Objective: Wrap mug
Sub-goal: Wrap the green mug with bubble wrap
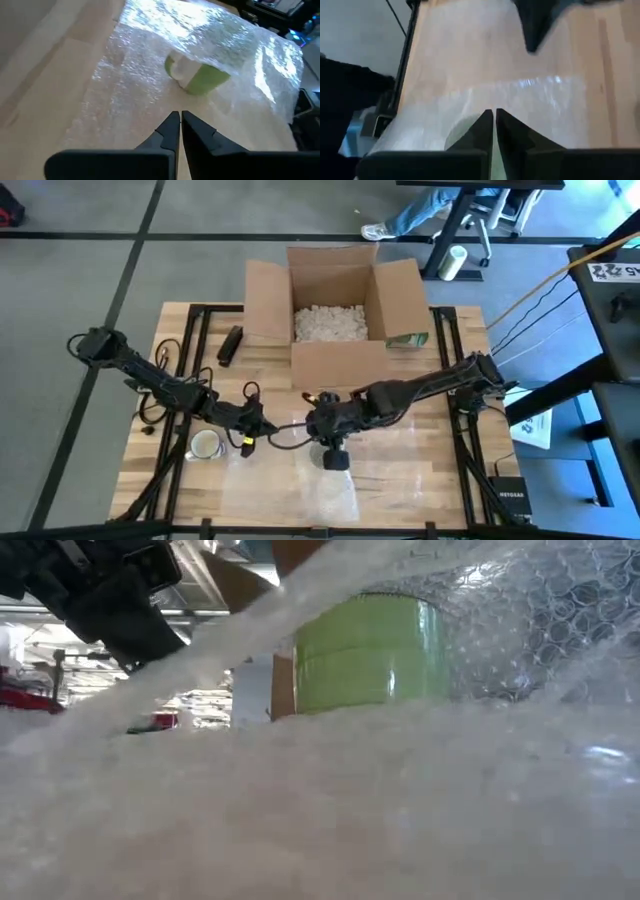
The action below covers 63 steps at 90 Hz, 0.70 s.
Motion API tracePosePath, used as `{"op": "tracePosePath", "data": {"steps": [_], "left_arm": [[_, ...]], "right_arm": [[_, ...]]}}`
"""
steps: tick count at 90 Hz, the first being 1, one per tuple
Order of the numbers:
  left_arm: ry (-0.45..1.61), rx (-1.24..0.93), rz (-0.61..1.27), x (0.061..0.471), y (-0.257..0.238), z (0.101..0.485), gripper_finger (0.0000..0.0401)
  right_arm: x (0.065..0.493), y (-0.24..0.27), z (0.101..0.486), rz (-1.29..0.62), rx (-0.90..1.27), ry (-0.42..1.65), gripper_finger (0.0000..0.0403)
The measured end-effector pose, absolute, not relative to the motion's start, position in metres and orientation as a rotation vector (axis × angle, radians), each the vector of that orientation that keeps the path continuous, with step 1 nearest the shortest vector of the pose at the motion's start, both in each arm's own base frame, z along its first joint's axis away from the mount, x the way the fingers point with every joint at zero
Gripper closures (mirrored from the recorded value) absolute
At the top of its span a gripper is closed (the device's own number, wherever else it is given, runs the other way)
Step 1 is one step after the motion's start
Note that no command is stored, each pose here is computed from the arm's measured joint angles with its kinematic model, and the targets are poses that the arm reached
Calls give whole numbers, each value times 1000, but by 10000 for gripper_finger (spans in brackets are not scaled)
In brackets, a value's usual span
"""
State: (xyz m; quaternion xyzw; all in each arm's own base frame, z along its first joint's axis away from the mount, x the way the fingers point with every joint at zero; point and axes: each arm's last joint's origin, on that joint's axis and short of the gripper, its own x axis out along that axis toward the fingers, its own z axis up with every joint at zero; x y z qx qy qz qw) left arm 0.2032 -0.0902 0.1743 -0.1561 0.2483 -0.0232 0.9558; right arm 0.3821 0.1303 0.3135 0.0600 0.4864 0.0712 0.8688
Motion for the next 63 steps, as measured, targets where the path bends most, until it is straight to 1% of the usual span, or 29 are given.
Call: {"op": "tracePosePath", "data": {"steps": [8, 14, 37, 63], "left_arm": [[488, -312, -61, 201, -96, 176, 401], [483, -302, -61, 199, -100, 176, 401], [470, -310, -65, 193, -111, 176, 401], [479, -338, -103, 186, -122, 176, 401]], "right_arm": [[378, 135, 306, 114, 168, 1084, 402], [380, 142, 300, 114, 180, 1095, 402], [395, 163, 253, 98, 242, 1229, 402], [410, 166, 226, 39, 297, 1243, 403]]}}
